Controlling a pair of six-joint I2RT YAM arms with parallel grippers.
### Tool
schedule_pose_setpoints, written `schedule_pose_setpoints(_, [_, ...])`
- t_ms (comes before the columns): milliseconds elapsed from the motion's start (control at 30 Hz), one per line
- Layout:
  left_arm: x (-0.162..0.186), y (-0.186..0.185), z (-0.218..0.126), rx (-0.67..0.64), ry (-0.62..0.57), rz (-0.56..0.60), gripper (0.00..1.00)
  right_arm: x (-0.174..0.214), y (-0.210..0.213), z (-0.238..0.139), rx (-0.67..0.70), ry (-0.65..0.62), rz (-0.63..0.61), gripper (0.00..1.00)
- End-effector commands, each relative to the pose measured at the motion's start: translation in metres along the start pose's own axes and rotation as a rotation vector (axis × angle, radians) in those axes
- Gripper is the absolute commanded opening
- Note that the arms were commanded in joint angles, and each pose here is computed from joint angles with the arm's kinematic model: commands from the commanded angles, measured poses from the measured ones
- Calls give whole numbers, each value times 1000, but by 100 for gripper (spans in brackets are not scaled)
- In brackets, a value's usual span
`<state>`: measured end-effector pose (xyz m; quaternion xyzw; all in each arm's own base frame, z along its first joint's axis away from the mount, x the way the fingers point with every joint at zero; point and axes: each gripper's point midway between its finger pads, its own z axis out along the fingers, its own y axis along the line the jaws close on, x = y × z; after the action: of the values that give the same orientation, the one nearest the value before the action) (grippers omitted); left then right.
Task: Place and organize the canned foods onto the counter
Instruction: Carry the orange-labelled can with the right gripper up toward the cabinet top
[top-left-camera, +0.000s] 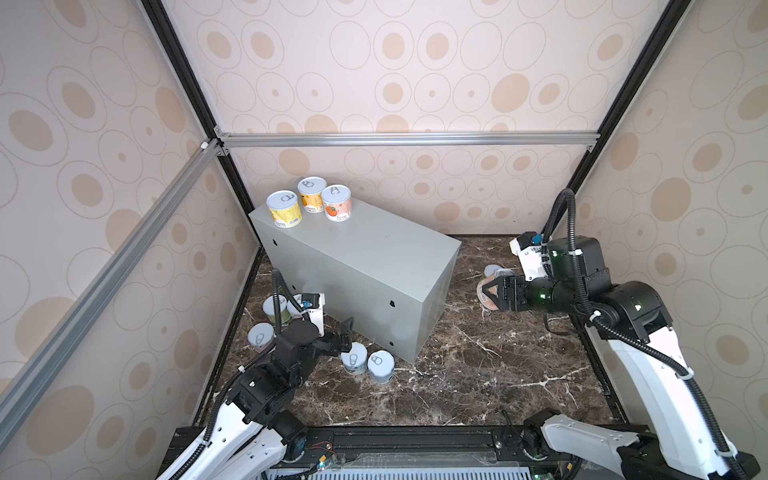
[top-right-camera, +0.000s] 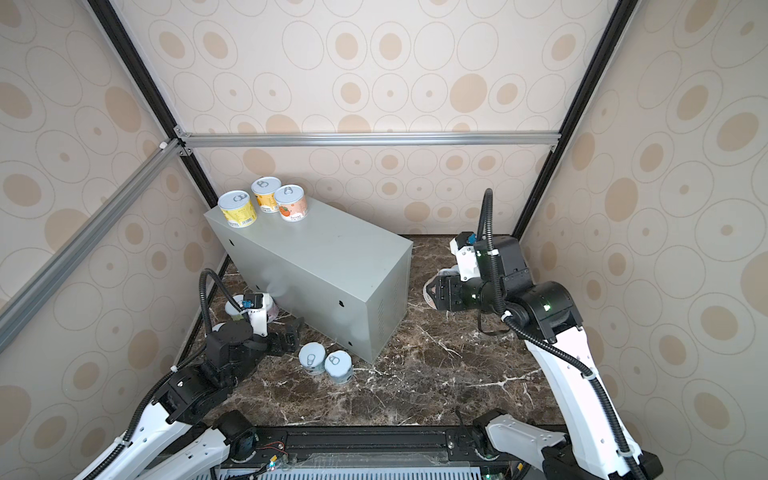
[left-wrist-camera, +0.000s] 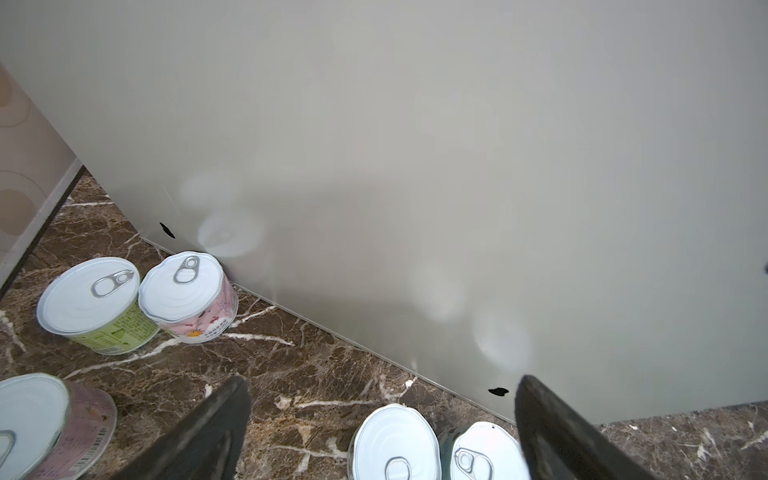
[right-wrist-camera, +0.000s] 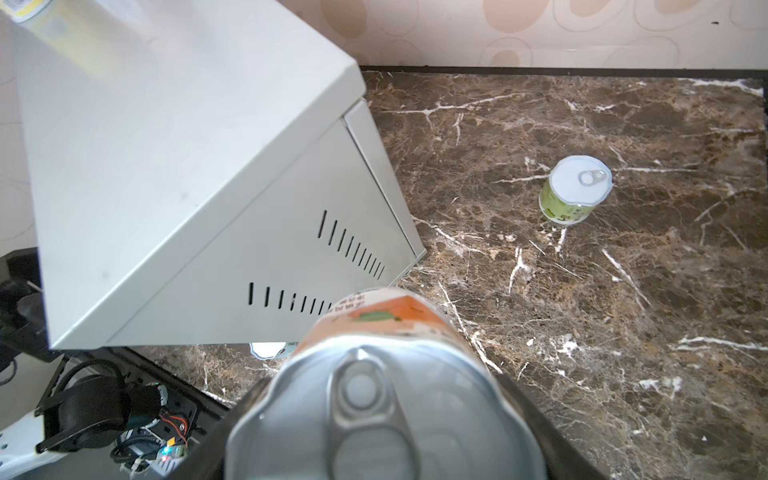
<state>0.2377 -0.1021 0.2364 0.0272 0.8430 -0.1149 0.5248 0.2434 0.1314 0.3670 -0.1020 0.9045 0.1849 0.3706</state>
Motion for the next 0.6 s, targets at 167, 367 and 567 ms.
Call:
schedule_pose_setpoints(167, [-14, 2, -6, -15, -42, 31, 99, -24, 29, -17, -36, -15, -109, 40])
schedule_pose_setpoints(367, [-12, 4, -5, -21, -44, 40, 99, -33, 51, -13, -34, 16, -193, 39])
schedule_pose_setpoints(567, [-10, 5, -4, -22, -46, 45, 99, -42, 74, -7, -54, 29, -256, 39])
